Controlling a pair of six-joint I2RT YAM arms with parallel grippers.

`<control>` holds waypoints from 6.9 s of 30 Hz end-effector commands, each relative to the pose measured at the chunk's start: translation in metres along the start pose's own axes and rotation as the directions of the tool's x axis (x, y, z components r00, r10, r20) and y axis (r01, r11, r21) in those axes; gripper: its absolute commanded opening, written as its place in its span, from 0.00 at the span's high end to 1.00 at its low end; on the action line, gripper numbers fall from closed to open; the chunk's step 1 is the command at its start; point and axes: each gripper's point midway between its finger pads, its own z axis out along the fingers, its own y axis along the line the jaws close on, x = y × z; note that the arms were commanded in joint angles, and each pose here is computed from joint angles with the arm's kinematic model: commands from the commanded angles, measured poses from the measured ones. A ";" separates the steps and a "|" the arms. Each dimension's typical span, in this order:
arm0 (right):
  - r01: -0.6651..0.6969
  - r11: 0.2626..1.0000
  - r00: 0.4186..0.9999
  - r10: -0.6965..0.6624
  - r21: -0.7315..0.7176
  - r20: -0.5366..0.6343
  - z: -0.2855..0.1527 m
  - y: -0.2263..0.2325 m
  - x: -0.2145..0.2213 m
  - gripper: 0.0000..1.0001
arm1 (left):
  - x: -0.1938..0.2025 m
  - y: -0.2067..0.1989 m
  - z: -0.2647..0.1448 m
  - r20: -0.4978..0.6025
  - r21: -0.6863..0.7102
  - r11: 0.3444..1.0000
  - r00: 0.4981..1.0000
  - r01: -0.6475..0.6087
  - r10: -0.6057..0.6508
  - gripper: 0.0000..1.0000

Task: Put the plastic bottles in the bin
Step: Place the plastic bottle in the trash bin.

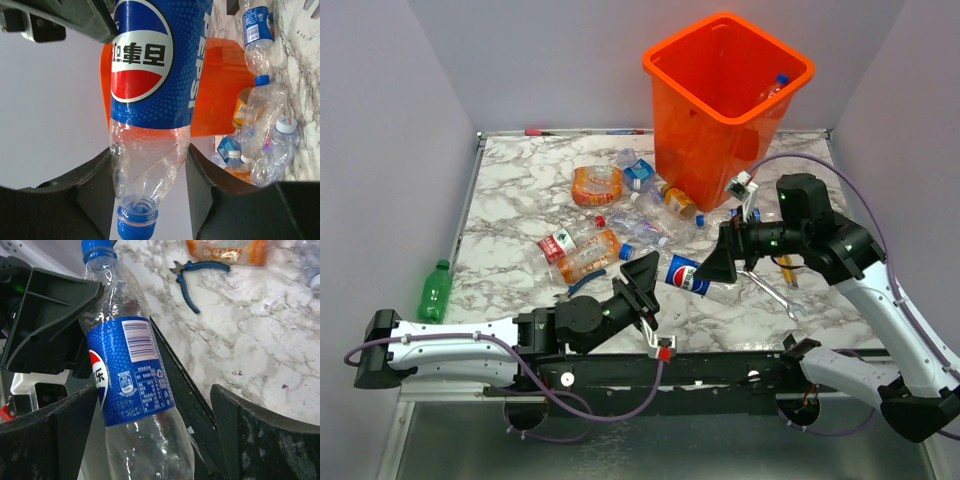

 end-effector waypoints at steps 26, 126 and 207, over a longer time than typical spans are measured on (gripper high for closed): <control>0.148 0.986 0.953 -0.120 -0.081 0.279 0.009 0.052 -0.051 0.69 | -0.002 0.060 -0.017 0.085 -0.185 0.918 0.937 0.350 -0.339 0.01; 0.240 0.971 0.728 -0.192 0.017 0.658 -0.095 0.107 -0.129 0.00 | -0.085 0.079 0.032 0.155 0.159 -0.002 -0.027 0.987 -0.988 0.82; -0.308 0.714 0.272 -0.567 0.629 0.778 -0.160 -0.114 -0.420 0.00 | 0.133 -0.024 -0.135 0.270 -0.653 -0.295 -0.149 0.698 -0.951 0.01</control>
